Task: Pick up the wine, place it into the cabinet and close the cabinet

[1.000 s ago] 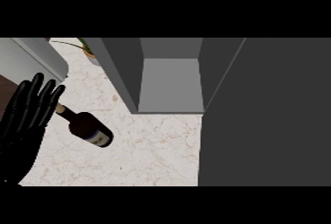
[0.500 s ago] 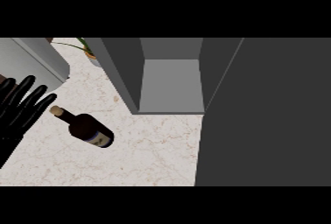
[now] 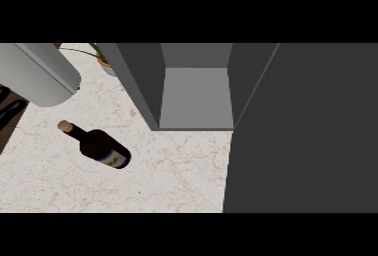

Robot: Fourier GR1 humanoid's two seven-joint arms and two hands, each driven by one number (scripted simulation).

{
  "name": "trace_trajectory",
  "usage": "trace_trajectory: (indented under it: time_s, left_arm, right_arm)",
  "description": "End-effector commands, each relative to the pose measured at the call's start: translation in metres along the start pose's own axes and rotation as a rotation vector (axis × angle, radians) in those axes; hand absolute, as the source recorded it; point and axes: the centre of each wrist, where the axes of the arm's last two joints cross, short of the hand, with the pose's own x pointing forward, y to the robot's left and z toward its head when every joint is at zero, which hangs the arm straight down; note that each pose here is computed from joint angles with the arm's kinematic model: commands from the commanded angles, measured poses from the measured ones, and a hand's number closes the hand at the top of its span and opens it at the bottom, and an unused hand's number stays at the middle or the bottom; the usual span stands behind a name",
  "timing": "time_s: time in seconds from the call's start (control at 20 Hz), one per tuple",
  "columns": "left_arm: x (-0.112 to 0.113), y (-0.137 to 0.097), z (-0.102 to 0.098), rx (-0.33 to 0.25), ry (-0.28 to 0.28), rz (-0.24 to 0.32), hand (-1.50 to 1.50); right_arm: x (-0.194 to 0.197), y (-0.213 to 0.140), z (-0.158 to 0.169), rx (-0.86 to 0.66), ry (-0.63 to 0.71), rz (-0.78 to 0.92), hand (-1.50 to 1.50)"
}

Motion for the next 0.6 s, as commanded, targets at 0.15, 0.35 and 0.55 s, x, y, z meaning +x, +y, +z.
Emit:
trace_trajectory:
  time_s: [0.15,0.35,0.55]
  left_arm:
    - [0.010,-0.008,-0.017,0.008,0.031,0.011,-1.50]
    - [0.038,-0.006,-0.005,0.039,0.039,-0.008,-1.50]
    - [0.008,-0.012,-0.013,0.032,0.064,-0.008,-1.50]
  right_arm:
    - [0.043,0.008,0.003,0.046,-0.016,-0.061,-1.50]
    - [0.047,0.004,0.009,0.001,-0.017,-0.047,-1.50]
    - [0.058,0.006,-0.010,0.013,-0.027,-0.035,-1.50]
